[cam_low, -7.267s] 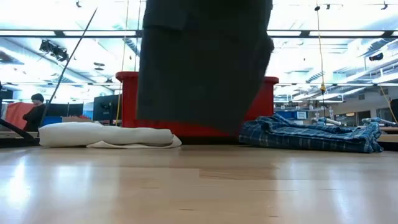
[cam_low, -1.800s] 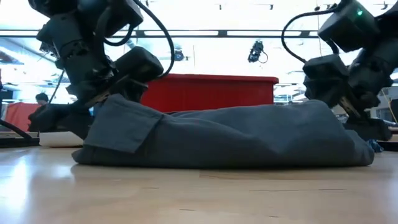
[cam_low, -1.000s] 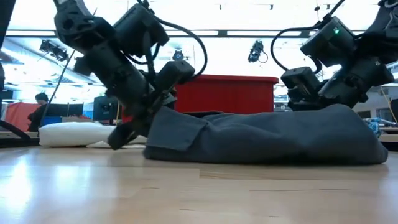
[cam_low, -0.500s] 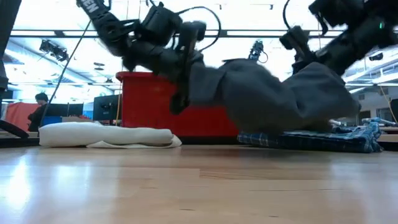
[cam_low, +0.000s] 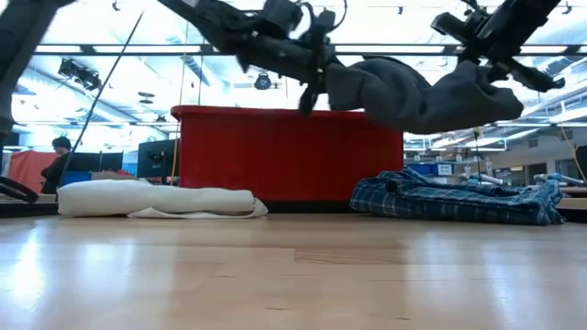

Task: Fold laundry
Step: Stack the folded gray shorts on top of the folded blue pants, then fold the black shirt

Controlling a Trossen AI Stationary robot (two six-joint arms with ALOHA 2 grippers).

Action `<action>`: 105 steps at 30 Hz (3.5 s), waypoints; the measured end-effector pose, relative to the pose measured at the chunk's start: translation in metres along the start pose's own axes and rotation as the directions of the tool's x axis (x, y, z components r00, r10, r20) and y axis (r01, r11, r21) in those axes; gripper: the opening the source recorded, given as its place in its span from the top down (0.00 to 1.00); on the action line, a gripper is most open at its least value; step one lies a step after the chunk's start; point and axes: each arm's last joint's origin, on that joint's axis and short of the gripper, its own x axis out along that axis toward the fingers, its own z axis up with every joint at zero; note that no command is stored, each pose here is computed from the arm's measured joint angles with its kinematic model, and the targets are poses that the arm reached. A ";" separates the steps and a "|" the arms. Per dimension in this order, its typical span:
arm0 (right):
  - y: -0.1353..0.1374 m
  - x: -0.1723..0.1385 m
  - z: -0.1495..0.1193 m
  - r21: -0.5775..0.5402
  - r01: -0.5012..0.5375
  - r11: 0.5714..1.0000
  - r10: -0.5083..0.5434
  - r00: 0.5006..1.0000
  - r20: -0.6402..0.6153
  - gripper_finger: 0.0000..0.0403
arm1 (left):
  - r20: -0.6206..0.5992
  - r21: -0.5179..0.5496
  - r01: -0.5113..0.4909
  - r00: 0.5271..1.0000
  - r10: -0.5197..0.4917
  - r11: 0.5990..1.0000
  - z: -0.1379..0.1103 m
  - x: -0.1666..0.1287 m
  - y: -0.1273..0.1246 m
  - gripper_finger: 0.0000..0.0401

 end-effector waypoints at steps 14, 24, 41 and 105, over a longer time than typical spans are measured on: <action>-0.044 -0.016 0.016 0.111 0.290 0.951 -0.304 0.941 0.148 0.92 | -0.025 0.086 0.004 1.000 -0.002 0.996 0.035 0.082 0.057 0.92; -0.062 0.018 0.010 0.271 0.404 0.874 -0.447 0.886 0.121 0.92 | -0.153 0.086 -0.087 0.983 0.099 0.992 0.012 0.095 0.115 0.92; -0.037 0.009 0.031 0.239 0.361 0.901 -0.389 0.918 0.081 0.56 | -0.249 0.093 -0.169 0.950 0.187 0.981 0.034 0.061 0.134 0.48; 0.055 0.071 0.131 -0.406 -0.507 0.760 0.563 0.826 0.023 0.42 | -0.129 -0.160 -0.620 0.785 0.606 0.768 0.134 -0.174 0.191 0.49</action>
